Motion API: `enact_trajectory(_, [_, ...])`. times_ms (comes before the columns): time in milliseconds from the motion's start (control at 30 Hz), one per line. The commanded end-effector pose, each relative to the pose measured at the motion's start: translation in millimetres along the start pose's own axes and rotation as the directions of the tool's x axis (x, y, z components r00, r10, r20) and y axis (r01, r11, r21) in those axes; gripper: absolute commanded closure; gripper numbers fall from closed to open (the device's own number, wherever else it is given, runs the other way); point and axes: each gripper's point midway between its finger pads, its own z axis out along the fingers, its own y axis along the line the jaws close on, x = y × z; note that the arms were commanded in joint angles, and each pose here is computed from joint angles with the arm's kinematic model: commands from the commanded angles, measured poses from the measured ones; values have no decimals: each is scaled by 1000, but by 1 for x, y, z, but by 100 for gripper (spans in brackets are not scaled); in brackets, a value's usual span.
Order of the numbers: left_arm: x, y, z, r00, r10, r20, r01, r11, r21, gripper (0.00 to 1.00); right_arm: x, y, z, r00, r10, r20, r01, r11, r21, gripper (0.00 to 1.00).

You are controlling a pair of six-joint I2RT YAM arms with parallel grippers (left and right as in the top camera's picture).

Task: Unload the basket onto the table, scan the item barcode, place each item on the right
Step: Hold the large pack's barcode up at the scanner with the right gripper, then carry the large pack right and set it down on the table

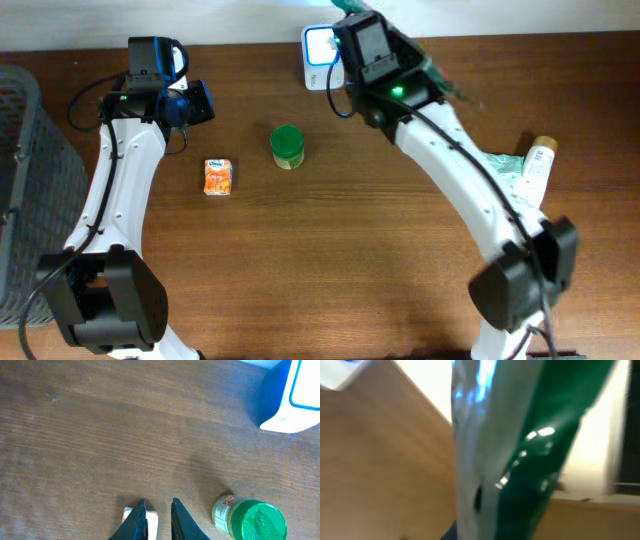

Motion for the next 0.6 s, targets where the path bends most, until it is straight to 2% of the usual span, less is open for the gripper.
enact_trajectory(0, [-2,1,-3,1000,8,10,-8,1000,-3,85,10,-11,-41,939,341,38,-324,919,-224,96])
enact_trajectory(33, [-2,1,-3,1000,8,10,-8,1000,-3,85,17,-10,-44,928,372,12,-356,898,-257,96])
enact_trajectory(133, [-2,1,-3,1000,8,9,-8,1000,-3,85,58,0,-44,850,496,-178,-524,759,-387,96])
enact_trajectory(200, [-2,1,-3,1000,8,9,-8,1000,-3,85,81,8,-41,813,507,-286,-582,681,-445,96])
enact_trajectory(267, [-2,1,-3,1000,8,9,-8,1000,-3,85,122,20,-33,740,491,-459,-672,534,-513,96])
enact_trajectory(300, [-2,1,-3,1000,8,8,-8,1000,-3,85,137,21,-27,707,493,-507,-707,492,-508,96])
enact_trajectory(400, [-1,1,-3,1000,8,6,-8,1000,-3,85,180,27,-6,617,496,-611,-787,406,-465,96])
enact_trajectory(567, [-1,1,-3,1000,8,6,-8,1000,-3,84,244,42,33,529,527,-665,-849,346,-401,96])
